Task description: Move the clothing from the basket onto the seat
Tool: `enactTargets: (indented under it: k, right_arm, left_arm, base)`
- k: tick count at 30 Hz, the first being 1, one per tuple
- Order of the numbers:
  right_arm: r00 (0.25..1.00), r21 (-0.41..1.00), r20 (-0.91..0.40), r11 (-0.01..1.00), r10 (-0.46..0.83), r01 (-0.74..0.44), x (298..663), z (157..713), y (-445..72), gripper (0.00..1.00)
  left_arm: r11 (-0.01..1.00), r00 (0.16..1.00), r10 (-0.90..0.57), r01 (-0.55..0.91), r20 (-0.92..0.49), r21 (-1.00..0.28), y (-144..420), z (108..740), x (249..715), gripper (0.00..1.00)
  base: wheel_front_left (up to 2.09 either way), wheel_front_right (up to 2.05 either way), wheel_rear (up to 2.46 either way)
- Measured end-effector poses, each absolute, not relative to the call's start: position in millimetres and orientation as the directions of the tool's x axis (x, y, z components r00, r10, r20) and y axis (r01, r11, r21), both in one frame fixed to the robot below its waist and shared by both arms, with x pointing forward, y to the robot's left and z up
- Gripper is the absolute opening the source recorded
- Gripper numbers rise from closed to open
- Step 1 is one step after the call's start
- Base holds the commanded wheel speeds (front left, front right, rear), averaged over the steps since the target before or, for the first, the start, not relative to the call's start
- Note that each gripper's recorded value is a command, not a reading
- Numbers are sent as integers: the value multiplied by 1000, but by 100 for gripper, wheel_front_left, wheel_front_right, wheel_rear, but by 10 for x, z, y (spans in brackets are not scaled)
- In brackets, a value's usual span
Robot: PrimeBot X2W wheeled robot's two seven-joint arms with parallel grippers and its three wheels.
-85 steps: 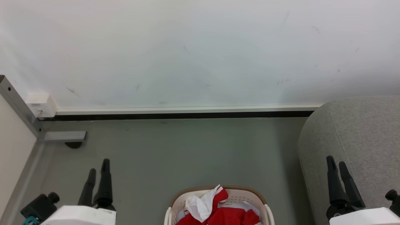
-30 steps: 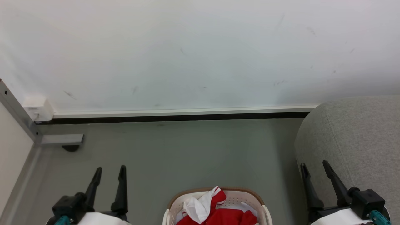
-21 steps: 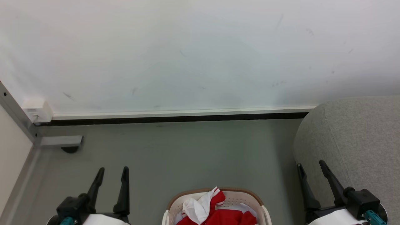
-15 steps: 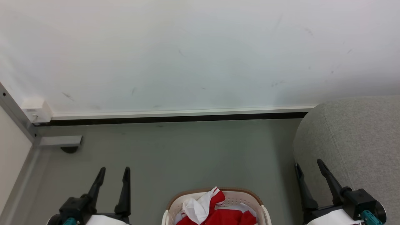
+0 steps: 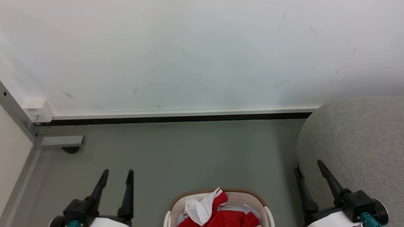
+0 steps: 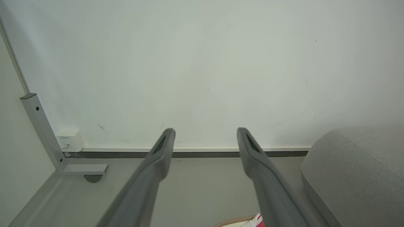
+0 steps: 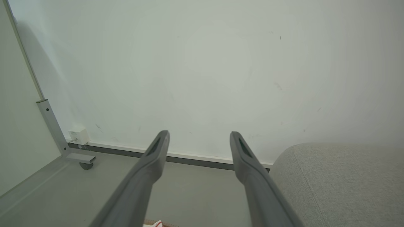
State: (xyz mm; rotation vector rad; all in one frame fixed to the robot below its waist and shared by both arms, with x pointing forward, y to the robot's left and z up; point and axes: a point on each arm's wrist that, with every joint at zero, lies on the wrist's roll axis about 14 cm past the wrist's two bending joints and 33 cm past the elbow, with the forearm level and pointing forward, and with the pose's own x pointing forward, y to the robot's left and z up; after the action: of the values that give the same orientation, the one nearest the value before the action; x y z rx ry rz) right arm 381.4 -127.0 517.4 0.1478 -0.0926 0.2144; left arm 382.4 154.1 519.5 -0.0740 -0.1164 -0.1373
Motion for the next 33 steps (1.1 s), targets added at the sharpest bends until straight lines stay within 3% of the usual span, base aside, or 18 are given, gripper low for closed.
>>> enactTargets:
  k: [21,33]
  right_arm:
    - [976,145,107,968,188,-203,3826,5173,-1323,100]
    - [991,167,85,979,104,-117,3769,5091,-1604,100]
  left_arm:
    - [985,983,-127,141,131,-96,1547,5224,3877,100]
    - [960,965,-243,254,94,-116,1124,5096,4007,100]
  base:
    - [0,0,0]
    - [0,0,0]
